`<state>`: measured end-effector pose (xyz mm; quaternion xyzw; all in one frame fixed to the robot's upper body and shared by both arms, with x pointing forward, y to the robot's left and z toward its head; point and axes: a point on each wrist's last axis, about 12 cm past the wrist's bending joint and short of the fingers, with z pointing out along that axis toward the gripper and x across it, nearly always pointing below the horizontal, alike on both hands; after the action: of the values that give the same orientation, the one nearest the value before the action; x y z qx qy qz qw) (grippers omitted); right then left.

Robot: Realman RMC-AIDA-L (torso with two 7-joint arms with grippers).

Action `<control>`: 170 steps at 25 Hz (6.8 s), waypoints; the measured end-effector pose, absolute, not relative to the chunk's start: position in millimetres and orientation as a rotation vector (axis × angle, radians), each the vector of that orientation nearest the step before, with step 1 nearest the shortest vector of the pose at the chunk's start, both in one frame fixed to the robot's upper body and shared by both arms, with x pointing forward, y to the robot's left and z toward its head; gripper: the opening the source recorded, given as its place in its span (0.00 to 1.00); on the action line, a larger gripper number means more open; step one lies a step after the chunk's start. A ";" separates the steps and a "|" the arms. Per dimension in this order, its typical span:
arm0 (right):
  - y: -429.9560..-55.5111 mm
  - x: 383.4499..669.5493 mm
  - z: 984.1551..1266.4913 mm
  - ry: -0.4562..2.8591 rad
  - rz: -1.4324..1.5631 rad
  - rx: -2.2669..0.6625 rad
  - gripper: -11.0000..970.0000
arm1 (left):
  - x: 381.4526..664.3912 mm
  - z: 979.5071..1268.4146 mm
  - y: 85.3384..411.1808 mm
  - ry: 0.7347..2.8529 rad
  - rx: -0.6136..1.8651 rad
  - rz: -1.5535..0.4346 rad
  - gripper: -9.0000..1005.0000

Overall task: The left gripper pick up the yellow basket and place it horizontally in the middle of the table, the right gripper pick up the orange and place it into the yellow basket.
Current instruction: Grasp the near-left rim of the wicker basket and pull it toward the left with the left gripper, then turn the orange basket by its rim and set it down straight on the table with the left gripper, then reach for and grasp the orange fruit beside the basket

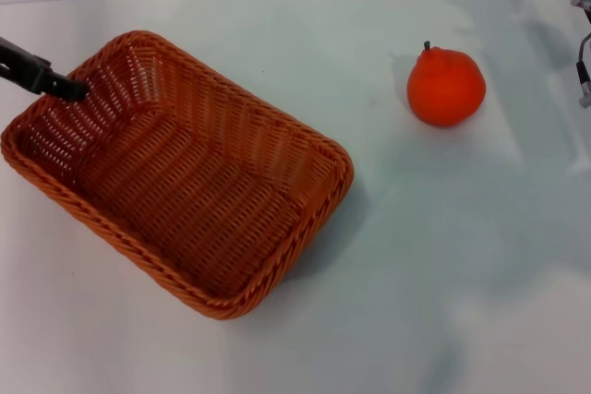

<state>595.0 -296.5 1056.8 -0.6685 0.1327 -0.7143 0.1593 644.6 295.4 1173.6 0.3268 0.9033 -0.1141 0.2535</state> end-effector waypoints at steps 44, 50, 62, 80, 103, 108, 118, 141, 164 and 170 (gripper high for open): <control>-291.2 602.0 1053.8 0.410 -1.987 -1.962 0.88 | 618.1 1180.9 348.9 2.336 0.262 -0.923 0.17; -288.3 605.0 1056.3 0.397 -1.988 -1.955 0.88 | 591.4 1160.5 364.1 2.222 -0.060 -1.025 0.17; -288.7 603.6 1054.4 0.410 -1.974 -1.957 0.88 | 551.3 1116.5 343.9 2.123 -0.259 -1.040 0.17; -291.8 603.4 1053.2 0.424 -1.970 -1.972 0.88 | 535.3 1068.8 321.8 2.128 -0.351 -1.164 0.17; -289.3 606.9 1054.2 0.403 -1.960 -1.988 0.88 | 509.7 1061.8 332.6 2.151 -0.341 -1.274 0.72; -292.2 609.6 1058.1 0.382 -1.972 -1.981 0.88 | 502.9 1060.9 342.5 2.139 -0.334 -1.247 0.83; -316.8 631.9 1108.0 0.099 -1.700 -1.929 0.88 | 494.9 1075.6 370.1 1.701 -0.095 -0.910 0.83; -290.3 637.0 1154.0 -0.764 -0.816 -2.609 0.88 | 519.0 1070.4 336.8 1.461 -0.017 -0.736 0.82; -266.1 642.4 1128.9 -0.793 -0.777 -2.651 0.39 | 524.3 1072.7 330.1 1.454 -0.042 -0.802 0.80; -288.8 643.2 1140.7 -0.589 -0.921 -2.534 0.30 | 521.9 1071.1 331.6 1.453 -0.066 -0.813 0.80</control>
<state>643.2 -288.8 1140.7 -0.9015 -0.2095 -0.3277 0.1897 521.9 331.6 1071.1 -0.0293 0.6455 -0.3611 0.6724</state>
